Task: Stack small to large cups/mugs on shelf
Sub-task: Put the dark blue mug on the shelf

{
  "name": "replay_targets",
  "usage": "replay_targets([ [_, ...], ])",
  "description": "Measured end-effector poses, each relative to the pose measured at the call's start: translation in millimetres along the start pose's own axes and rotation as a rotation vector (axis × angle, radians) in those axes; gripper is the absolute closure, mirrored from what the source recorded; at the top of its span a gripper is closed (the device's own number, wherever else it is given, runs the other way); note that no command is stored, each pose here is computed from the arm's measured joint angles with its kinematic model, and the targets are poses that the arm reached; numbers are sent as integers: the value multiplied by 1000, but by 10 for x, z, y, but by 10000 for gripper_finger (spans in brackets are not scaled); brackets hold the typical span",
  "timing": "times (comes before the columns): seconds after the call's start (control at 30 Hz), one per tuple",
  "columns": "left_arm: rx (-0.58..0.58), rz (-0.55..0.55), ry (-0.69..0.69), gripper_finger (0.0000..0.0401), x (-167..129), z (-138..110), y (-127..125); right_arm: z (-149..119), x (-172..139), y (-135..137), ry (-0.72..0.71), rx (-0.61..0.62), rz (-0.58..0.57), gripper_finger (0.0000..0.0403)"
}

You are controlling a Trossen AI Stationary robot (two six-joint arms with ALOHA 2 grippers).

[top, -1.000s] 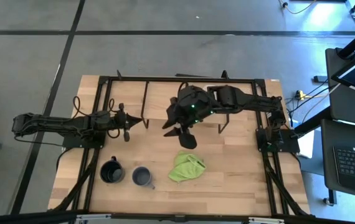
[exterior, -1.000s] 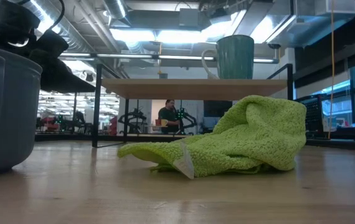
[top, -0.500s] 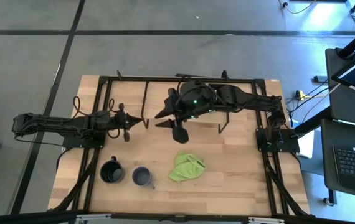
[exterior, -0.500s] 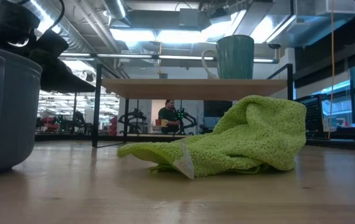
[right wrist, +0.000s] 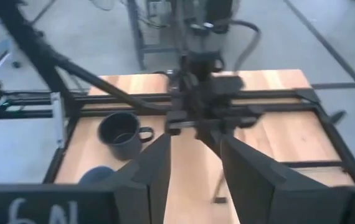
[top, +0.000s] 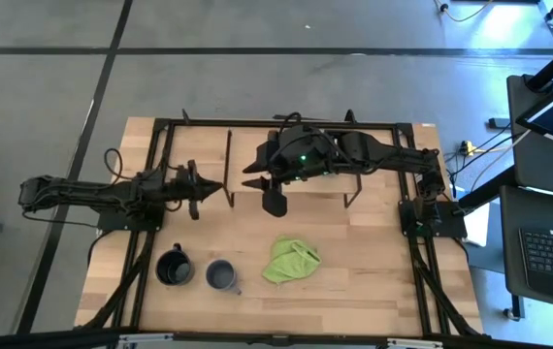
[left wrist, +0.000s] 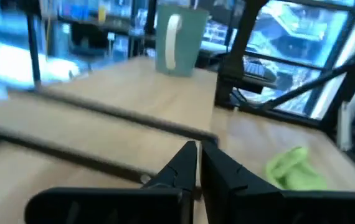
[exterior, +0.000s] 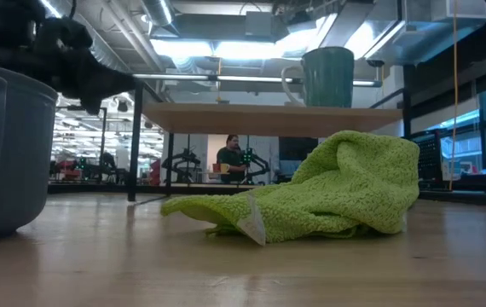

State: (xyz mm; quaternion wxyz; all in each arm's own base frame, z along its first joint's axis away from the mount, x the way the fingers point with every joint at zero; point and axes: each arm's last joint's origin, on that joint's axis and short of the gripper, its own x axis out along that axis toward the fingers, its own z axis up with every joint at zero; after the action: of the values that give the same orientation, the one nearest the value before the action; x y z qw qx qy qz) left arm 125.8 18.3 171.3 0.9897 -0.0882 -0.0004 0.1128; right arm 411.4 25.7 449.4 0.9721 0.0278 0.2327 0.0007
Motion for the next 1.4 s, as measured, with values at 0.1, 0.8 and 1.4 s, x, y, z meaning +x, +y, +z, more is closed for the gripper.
replay_targets([
  [0.1, 62, 95, -10, 387, 1, 14, 41, -3, 0, -9, 2, 13, -20, 261],
  [0.8, -352, 180, 858, 399, -325, 1154, -296, -145, -46, -149, 152, 80, -212, 261],
  [1.4, -356, 50, 1356, 394, -338, 992, -902, -216, -62, -155, 230, 47, -217, 261],
])
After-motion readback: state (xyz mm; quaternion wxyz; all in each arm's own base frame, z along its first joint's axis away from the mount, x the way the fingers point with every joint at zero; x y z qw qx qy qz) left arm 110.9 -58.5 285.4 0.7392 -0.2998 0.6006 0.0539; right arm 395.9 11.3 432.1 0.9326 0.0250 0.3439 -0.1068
